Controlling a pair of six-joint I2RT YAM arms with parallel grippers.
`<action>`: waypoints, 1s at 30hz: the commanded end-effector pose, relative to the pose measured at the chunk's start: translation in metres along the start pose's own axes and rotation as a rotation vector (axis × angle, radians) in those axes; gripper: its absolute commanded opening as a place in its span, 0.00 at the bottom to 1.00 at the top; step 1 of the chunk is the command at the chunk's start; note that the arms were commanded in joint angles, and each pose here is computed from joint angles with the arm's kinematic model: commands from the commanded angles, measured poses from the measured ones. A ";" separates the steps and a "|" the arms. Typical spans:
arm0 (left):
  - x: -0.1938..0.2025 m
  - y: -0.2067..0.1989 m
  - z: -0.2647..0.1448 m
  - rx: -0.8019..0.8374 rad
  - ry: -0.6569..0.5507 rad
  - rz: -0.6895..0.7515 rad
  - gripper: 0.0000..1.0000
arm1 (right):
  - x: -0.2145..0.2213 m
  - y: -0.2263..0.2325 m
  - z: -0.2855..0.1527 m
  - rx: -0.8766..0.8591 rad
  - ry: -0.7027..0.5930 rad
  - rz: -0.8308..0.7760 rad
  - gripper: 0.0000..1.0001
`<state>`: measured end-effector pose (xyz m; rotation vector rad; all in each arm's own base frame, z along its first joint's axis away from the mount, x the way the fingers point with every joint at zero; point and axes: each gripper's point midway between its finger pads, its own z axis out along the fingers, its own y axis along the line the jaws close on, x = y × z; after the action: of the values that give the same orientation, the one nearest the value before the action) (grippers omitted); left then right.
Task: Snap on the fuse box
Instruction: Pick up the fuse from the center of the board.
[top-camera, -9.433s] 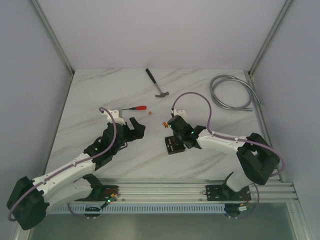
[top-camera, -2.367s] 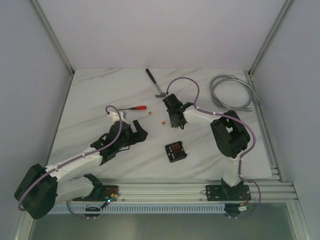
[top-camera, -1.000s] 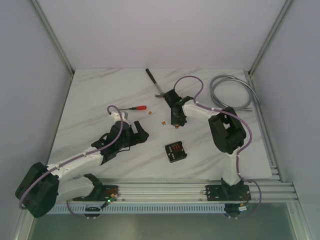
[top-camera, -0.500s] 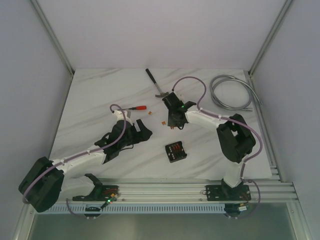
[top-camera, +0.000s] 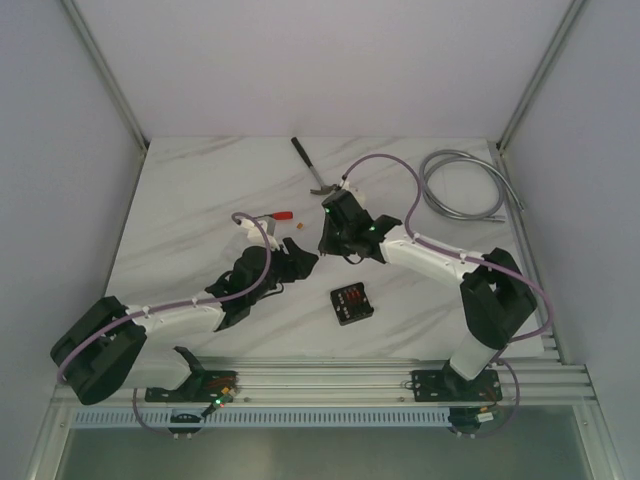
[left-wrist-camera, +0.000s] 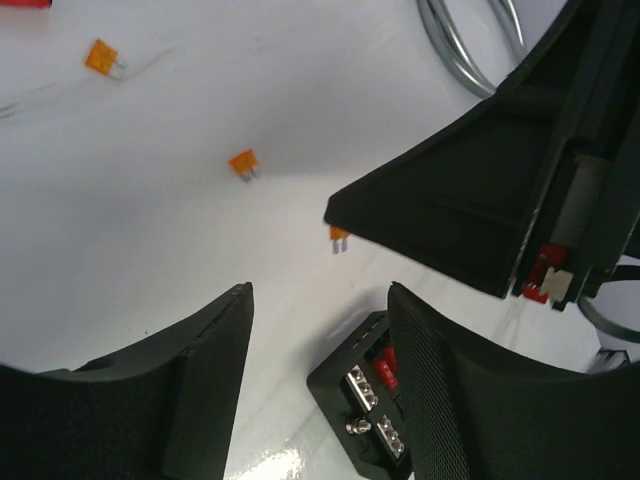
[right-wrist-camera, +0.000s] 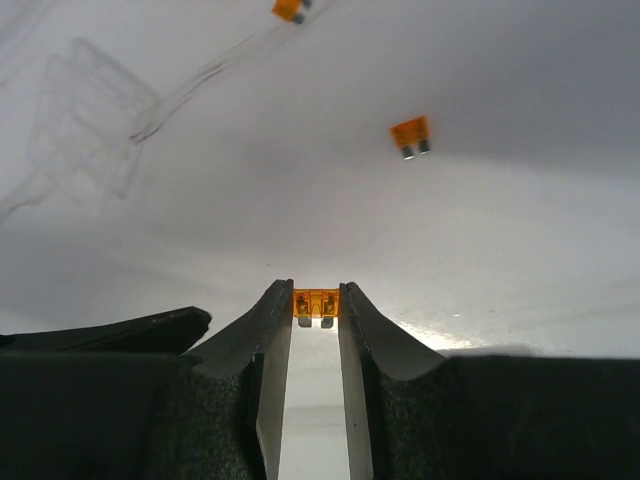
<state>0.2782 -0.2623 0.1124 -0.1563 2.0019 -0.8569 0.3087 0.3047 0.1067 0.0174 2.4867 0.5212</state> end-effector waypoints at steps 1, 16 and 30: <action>-0.013 -0.009 0.002 0.037 -0.087 0.027 0.63 | -0.001 0.026 -0.008 -0.094 -0.016 0.037 0.21; -0.006 0.000 0.002 -0.014 -0.085 0.015 0.39 | 0.011 0.050 -0.012 -0.182 -0.001 0.054 0.20; -0.011 0.006 0.000 -0.045 -0.106 0.016 0.25 | 0.017 0.055 -0.018 -0.224 0.009 0.065 0.21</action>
<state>0.2825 -0.2556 0.1098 -0.1861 1.9544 -0.7829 0.2872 0.3464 0.1206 0.0113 2.4473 0.7675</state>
